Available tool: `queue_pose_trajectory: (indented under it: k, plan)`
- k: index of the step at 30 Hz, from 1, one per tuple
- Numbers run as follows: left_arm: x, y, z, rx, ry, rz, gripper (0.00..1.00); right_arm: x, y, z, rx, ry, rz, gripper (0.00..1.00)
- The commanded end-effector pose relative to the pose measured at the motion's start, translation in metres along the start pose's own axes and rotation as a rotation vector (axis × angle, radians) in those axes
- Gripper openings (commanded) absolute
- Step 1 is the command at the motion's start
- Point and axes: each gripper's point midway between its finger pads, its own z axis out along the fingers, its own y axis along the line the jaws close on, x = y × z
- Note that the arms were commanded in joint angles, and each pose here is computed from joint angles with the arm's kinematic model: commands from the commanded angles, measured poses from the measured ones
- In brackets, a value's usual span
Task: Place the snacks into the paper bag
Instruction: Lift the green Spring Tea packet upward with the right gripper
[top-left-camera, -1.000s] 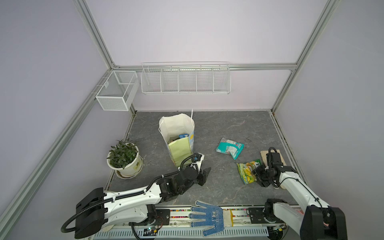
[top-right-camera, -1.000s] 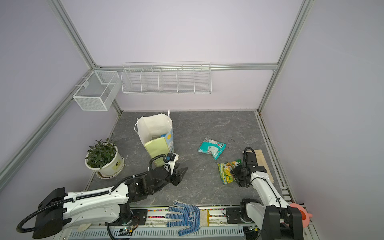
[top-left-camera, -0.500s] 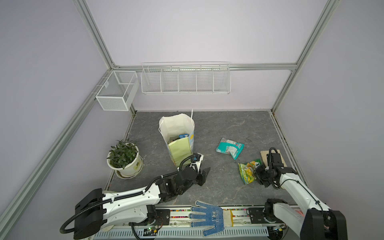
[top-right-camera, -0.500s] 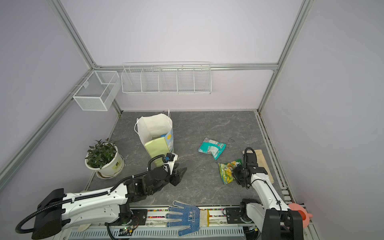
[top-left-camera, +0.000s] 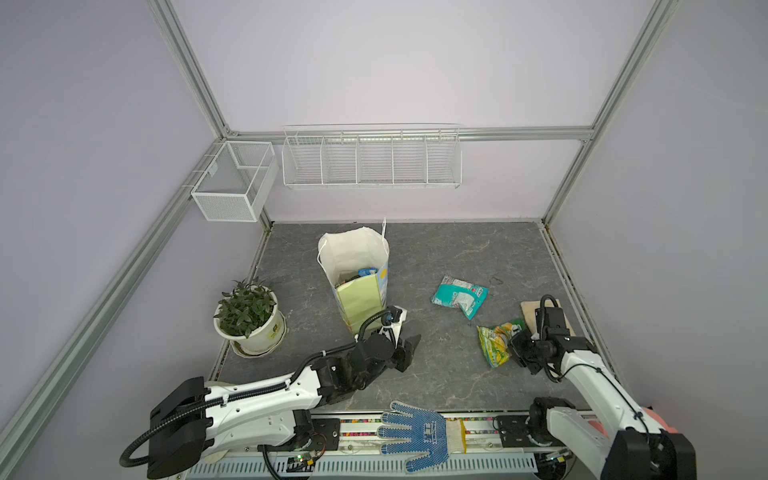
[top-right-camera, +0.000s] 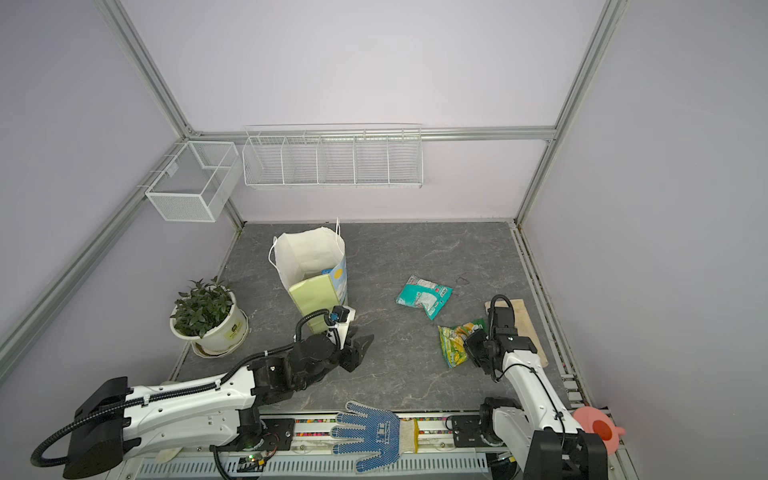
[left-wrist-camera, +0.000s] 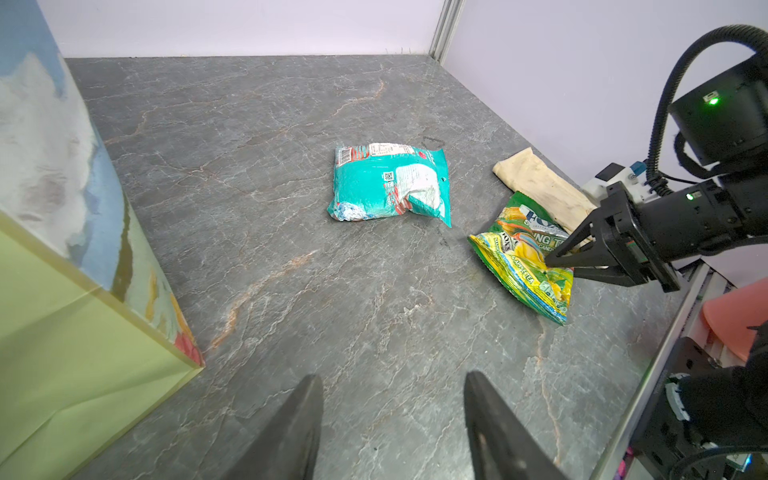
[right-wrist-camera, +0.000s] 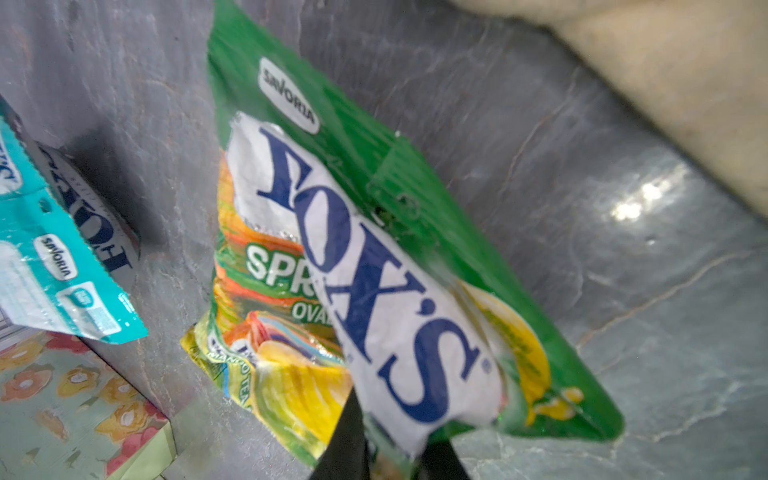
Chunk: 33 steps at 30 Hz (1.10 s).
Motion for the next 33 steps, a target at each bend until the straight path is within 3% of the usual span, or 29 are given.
queue_pose_trajectory:
  k: [1, 11, 33]
  plan:
    - [0.005, 0.003, 0.001, -0.013, 0.008, -0.016, 0.55, 0.0, -0.005, -0.008, 0.03, -0.013, -0.033, 0.15]
    - [0.012, 0.005, 0.002, -0.018, 0.026, -0.017, 0.55, -0.006, 0.01, -0.028, -0.026, -0.078, -0.094, 0.06]
    - [0.029, 0.011, 0.003, -0.027, 0.059, -0.034, 0.55, -0.012, 0.051, -0.08, -0.143, -0.208, -0.275, 0.06]
